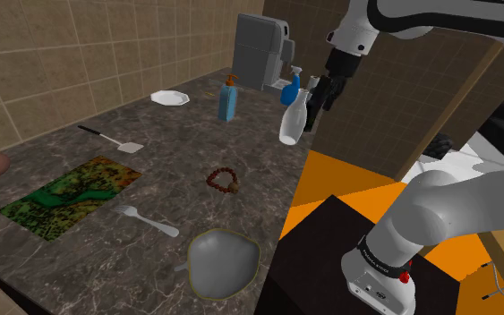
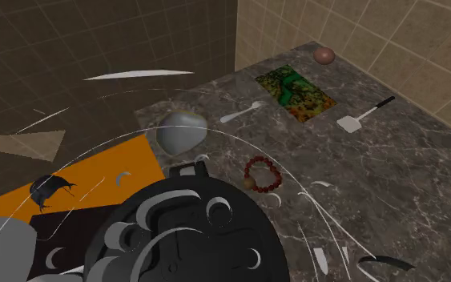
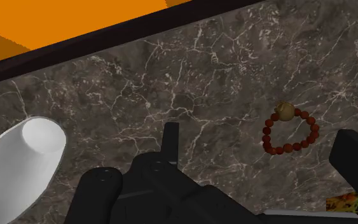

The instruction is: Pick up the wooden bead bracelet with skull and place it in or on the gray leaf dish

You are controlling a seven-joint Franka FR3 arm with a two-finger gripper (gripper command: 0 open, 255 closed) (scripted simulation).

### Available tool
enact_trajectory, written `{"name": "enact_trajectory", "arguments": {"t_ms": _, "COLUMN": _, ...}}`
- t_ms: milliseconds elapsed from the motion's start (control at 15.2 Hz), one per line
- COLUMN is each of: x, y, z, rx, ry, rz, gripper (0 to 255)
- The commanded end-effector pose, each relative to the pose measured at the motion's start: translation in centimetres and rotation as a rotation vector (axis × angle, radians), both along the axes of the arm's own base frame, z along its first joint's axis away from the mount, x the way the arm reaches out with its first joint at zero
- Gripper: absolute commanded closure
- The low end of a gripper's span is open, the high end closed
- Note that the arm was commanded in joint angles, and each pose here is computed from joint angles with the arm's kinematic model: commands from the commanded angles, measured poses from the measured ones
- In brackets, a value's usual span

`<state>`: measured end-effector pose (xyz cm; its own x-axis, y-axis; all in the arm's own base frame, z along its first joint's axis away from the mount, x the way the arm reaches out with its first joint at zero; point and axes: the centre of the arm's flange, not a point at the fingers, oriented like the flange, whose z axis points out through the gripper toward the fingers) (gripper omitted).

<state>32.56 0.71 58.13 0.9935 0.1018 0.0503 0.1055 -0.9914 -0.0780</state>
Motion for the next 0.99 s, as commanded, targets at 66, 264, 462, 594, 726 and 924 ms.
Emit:
{"name": "enact_trajectory", "arguments": {"t_ms": 66, "x": 0.4, "y": 1.0, "z": -0.8, "rx": -0.005, "ry": -0.002, "rz": -0.001, "gripper": 0}}
{"name": "enact_trajectory", "arguments": {"t_ms": 264, "x": 1.8, "y": 4.1, "z": -3.0, "rx": -0.019, "ry": -0.007, "rz": -0.002, "gripper": 0}}
{"name": "enact_trajectory", "arguments": {"t_ms": 462, "x": 3.1, "y": 7.2, "z": -5.4, "rx": -0.032, "ry": -0.013, "rz": -0.004, "gripper": 0}}
{"name": "enact_trajectory", "arguments": {"t_ms": 594, "x": 4.1, "y": 9.3, "z": -6.9, "rx": -0.042, "ry": -0.017, "rz": -0.005, "gripper": 0}}
{"name": "enact_trajectory", "arguments": {"t_ms": 726, "x": 5.0, "y": 11.3, "z": -8.5, "rx": -0.051, "ry": -0.020, "rz": -0.006, "gripper": 0}}
{"name": "enact_trajectory", "arguments": {"t_ms": 924, "x": 6.4, "y": 14.3, "z": -10.9, "rx": -0.065, "ry": -0.026, "rz": -0.007, "gripper": 0}}
